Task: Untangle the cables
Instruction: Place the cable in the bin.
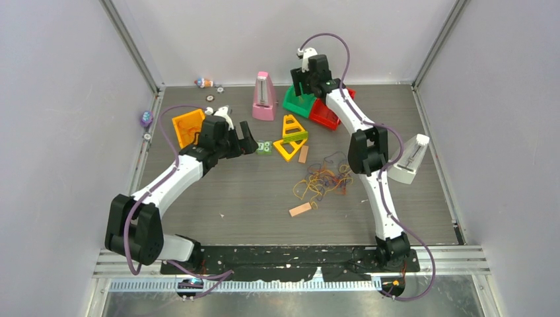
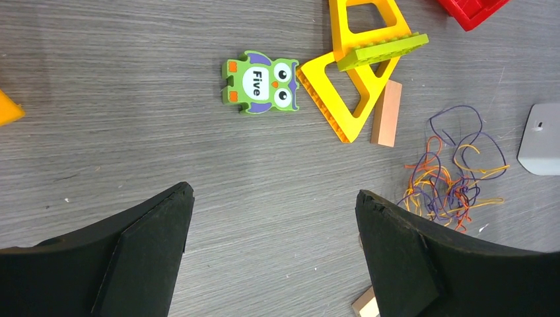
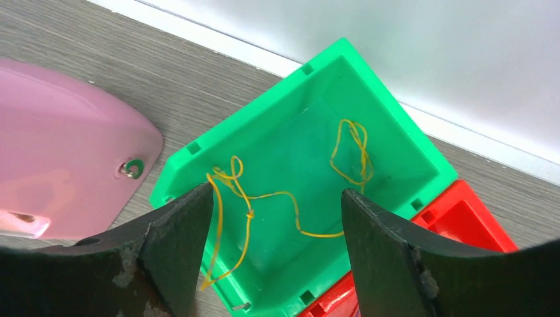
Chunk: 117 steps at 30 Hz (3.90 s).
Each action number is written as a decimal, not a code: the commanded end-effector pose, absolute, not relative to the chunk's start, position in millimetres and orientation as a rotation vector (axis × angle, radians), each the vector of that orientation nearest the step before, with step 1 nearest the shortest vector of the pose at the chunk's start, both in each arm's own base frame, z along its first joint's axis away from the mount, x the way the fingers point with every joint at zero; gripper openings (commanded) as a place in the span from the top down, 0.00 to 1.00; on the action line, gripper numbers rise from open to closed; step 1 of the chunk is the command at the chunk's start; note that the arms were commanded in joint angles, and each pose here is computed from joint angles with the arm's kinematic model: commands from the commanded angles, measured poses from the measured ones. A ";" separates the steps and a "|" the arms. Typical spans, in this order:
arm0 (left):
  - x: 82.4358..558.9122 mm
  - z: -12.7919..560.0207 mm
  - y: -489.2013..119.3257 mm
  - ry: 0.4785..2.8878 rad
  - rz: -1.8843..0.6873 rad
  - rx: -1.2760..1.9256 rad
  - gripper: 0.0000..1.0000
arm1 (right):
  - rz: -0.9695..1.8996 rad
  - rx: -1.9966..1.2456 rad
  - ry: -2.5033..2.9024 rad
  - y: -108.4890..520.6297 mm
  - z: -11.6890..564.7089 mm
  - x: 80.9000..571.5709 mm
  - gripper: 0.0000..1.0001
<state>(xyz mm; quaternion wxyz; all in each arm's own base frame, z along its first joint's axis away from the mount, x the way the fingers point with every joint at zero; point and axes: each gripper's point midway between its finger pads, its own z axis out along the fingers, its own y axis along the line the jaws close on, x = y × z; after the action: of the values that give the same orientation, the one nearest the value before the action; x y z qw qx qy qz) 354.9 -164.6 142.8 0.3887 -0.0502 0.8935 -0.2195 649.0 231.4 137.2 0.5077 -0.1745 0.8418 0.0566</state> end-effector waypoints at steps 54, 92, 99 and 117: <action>341.5 145.9 -162.7 2.275 -0.577 -0.067 0.10 | 0.021 -0.798 2.061 293.1 100.4 590.0 0.92; 344.7 147.1 -167.4 2.294 -0.592 -0.049 0.11 | -0.030 -0.185 2.275 170.0 87.5 627.8 0.95; 341.0 149.2 -167.2 2.289 -0.602 -0.051 0.11 | -0.045 -0.221 2.378 161.4 80.0 594.3 0.95; 333.9 152.9 -165.8 2.277 -0.612 -0.047 0.11 | 0.008 -0.241 2.333 159.9 118.2 568.3 0.93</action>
<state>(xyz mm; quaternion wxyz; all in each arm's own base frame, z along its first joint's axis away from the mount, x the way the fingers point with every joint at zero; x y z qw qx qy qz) 332.2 -165.2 138.8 0.3647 -0.0251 0.9020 -0.2298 549.2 158.0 60.9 0.3227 -0.1002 0.9412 0.0023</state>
